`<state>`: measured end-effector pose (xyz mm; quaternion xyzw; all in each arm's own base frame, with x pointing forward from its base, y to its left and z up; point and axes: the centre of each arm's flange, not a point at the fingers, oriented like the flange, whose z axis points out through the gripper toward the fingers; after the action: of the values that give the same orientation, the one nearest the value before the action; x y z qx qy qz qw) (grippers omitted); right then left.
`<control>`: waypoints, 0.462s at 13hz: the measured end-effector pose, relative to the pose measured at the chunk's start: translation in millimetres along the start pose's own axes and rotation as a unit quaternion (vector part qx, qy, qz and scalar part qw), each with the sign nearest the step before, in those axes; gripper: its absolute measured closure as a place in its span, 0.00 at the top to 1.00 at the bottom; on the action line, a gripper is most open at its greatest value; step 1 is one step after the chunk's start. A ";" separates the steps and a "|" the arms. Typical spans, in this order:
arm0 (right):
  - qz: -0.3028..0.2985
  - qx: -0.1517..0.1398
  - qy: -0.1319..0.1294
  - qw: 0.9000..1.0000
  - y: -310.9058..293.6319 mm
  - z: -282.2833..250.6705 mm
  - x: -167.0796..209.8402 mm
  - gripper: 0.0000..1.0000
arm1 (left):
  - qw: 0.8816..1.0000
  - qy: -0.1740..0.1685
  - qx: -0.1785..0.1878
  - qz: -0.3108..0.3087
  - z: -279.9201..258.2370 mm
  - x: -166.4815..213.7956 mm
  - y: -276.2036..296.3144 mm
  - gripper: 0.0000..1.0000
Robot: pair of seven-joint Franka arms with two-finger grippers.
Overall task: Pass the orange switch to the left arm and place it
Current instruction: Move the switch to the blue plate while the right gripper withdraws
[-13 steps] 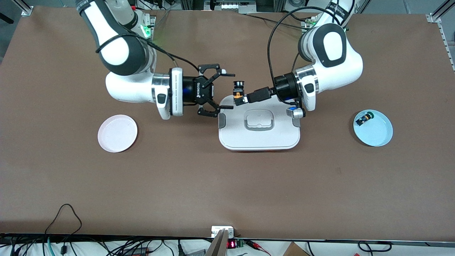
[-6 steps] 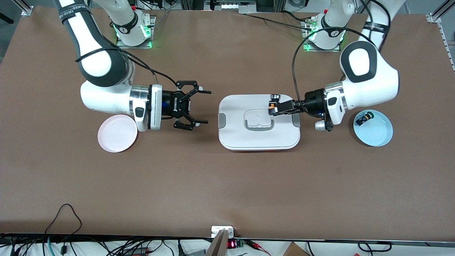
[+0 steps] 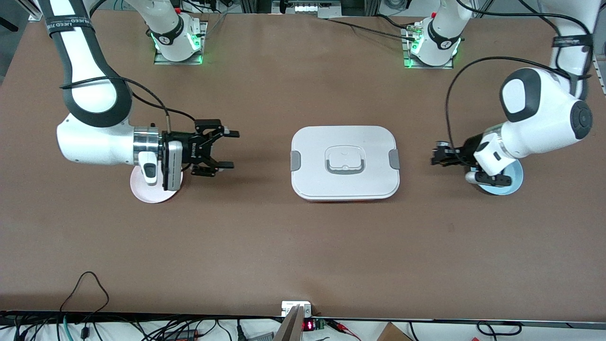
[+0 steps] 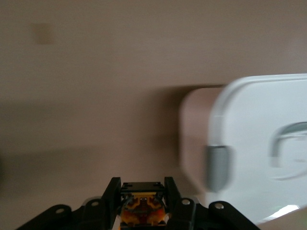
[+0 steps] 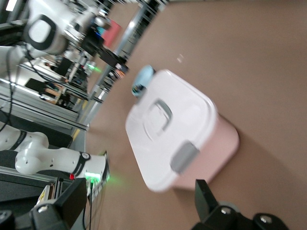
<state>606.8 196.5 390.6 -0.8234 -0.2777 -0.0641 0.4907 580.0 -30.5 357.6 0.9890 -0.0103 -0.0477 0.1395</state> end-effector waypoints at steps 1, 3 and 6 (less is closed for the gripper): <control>0.049 -0.028 -0.034 0.998 6.2 -8.1 -7.4 1.00 | 0.999 -0.008 0.039 0.004 2.1 -0.2 -23.1 0.43; 0.139 -0.111 -0.102 0.979 10.0 -21.0 -19.9 1.00 | 0.994 -0.024 0.103 0.004 10.7 0.3 -68.9 0.43; 0.240 -0.254 -0.181 0.919 10.2 -36.4 -37.2 1.00 | 0.986 -0.032 0.163 -0.008 31.3 2.4 -134.4 0.43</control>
<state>587.1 147.4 387.3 -0.9598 -0.1298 0.1373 0.2076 580.3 90.0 290.2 0.9965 -0.0147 -0.0784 -0.0244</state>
